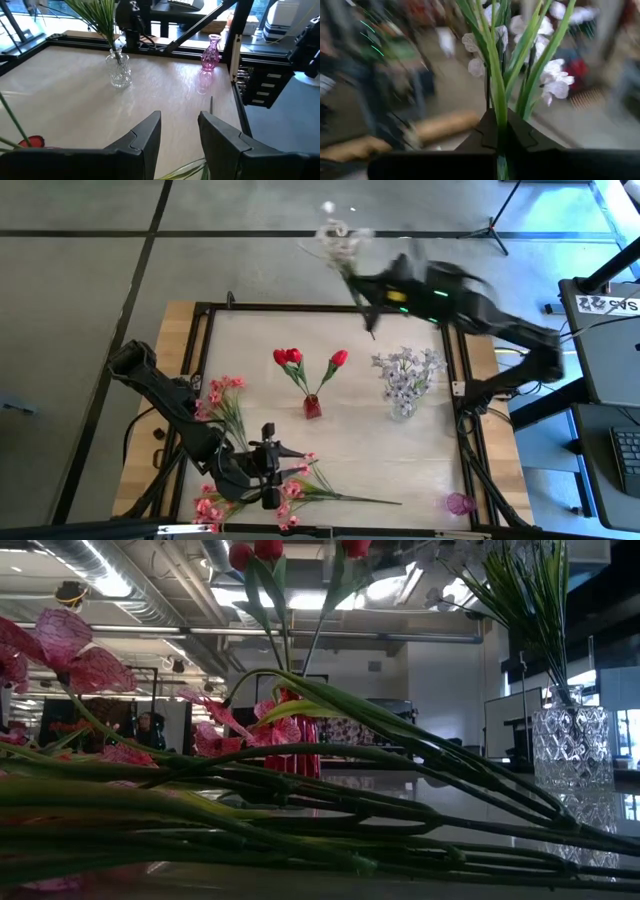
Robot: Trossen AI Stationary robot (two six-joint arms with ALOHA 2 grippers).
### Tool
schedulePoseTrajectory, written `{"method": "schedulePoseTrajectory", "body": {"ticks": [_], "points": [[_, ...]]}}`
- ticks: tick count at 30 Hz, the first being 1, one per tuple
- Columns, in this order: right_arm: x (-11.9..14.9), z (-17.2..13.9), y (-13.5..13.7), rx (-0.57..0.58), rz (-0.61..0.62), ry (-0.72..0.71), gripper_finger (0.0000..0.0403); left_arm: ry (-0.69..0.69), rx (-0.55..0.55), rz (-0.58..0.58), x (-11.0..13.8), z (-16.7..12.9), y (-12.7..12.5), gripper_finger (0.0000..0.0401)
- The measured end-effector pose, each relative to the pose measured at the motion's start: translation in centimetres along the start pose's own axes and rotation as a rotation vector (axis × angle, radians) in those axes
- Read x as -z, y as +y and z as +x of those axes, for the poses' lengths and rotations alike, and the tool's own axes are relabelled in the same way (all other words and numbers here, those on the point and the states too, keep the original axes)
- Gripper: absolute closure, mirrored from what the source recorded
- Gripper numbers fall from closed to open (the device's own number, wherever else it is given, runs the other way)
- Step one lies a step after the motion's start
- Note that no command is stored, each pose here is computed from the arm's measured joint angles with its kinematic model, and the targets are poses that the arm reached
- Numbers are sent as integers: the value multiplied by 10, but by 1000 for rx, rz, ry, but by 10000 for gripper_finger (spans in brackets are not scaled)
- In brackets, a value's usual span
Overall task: Sort flowers into vase by color
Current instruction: Put the white flowers into the transparent vase
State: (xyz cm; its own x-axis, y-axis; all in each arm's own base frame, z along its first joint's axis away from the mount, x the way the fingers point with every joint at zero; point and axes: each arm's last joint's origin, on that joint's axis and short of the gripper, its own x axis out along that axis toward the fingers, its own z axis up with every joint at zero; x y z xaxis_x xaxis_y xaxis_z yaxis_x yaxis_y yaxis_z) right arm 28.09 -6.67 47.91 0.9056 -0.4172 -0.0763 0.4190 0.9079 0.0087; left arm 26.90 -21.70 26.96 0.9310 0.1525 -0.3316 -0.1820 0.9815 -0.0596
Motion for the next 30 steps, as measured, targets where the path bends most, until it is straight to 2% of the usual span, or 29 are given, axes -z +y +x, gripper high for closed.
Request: {"method": "schedulePoseTrajectory", "body": {"ticks": [5,11,14,18,23,28,30], "points": [[-24,-68,35,-204,-10,-287,393,-9,-24,-4,-1,2,3,272],[-12,-120,80,-530,64,-528,396,-16,-53,-19,-5,10,10,272],[7,-134,107,-702,81,-538,394,-20,-67,-28,-7,14,13,272],[47,-151,141,-835,-3,-466,398,-26,-79,-38,-9,16,16,272],[92,-186,162,-899,-99,-396,396,-47,-111,-64,-9,16,17,272],[130,-224,162,-751,-186,-319,398,-75,-152,-101,-9,14,16,272],[139,-239,155,-662,-183,-304,398,-82,-163,-117,-9,14,16,272]]}}
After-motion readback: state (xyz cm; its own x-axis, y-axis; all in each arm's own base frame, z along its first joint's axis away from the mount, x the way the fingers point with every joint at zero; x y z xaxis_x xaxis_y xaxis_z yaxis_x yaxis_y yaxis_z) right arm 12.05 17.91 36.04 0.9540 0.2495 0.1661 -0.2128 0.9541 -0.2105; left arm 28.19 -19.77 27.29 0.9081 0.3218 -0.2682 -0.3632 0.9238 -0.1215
